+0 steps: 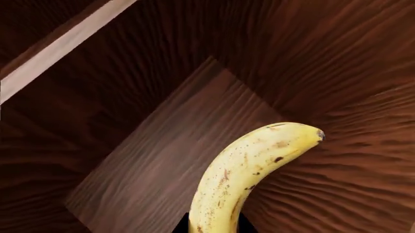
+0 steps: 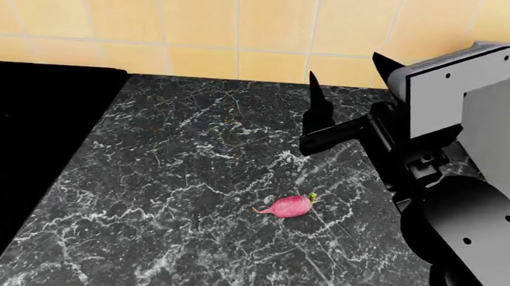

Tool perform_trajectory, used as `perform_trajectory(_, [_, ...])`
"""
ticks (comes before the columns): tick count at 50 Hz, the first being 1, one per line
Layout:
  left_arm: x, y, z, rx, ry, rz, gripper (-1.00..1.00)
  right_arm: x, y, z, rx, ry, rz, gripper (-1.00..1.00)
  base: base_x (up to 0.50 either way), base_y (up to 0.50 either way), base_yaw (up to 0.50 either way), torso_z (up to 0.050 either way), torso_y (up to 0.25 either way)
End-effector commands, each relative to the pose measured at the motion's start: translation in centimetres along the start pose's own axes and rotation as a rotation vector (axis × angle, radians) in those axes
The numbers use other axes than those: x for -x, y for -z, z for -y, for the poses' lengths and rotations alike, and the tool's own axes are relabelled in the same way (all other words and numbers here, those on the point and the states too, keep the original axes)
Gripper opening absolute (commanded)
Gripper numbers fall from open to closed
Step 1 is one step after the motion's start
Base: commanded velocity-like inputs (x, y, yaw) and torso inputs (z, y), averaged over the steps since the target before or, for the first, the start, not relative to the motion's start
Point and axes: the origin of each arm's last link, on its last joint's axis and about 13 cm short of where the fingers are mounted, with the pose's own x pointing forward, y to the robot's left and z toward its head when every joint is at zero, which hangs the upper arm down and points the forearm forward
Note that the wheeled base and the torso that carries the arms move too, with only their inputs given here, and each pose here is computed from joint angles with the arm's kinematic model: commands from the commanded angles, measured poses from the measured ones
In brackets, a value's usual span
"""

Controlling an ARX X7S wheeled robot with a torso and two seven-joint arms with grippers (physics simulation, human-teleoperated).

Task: Pick the banana, radish from the counter and place them in the cabinet. Then close the cabinet.

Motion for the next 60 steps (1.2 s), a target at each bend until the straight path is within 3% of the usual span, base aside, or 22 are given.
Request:
perform_trajectory(1, [-0.1,1.1,0.4,0.173,-0.005,-0.004,-1.00,0.3,1.2,-0.5,-0.013,-0.016,-0.048,1.00,0.00,0.00,0.00,0.000,0.000])
perform_trajectory(8, [0.2,1.7,0.4,0.205,-0.083,-0.061,-1.00,0.3,1.2,-0.5,-0.015,-0.017,-0.049,1.00,0.00,0.00,0.00,0.000,-0.003])
perform_trajectory(18, [0.2,2.6,0.4,0.251,-0.085,-0.101,-1.00,0.3,1.3,-0.6,-0.017,-0.017,-0.050,1.00,0.00,0.00,0.00,0.000,-0.002])
perform_trajectory(38, [0.1,3.3,0.4,0.271,-0.070,-0.179,-1.00,0.2,1.3,-0.6,-0.022,-0.018,-0.049,1.00,0.00,0.00,0.00,0.000,-0.003])
perform_trajectory(39, [0.2,3.3,0.4,0.271,-0.069,-0.180,1.00,0.2,1.3,-0.6,-0.023,-0.018,-0.049,1.00,0.00,0.00,0.00,0.000,0.000])
perform_trajectory(60, [0.1,3.2,0.5,0.265,-0.044,-0.184,1.00,0.2,1.5,-0.7,-0.027,-0.021,-0.051,1.00,0.00,0.00,0.00,0.000,-0.004])
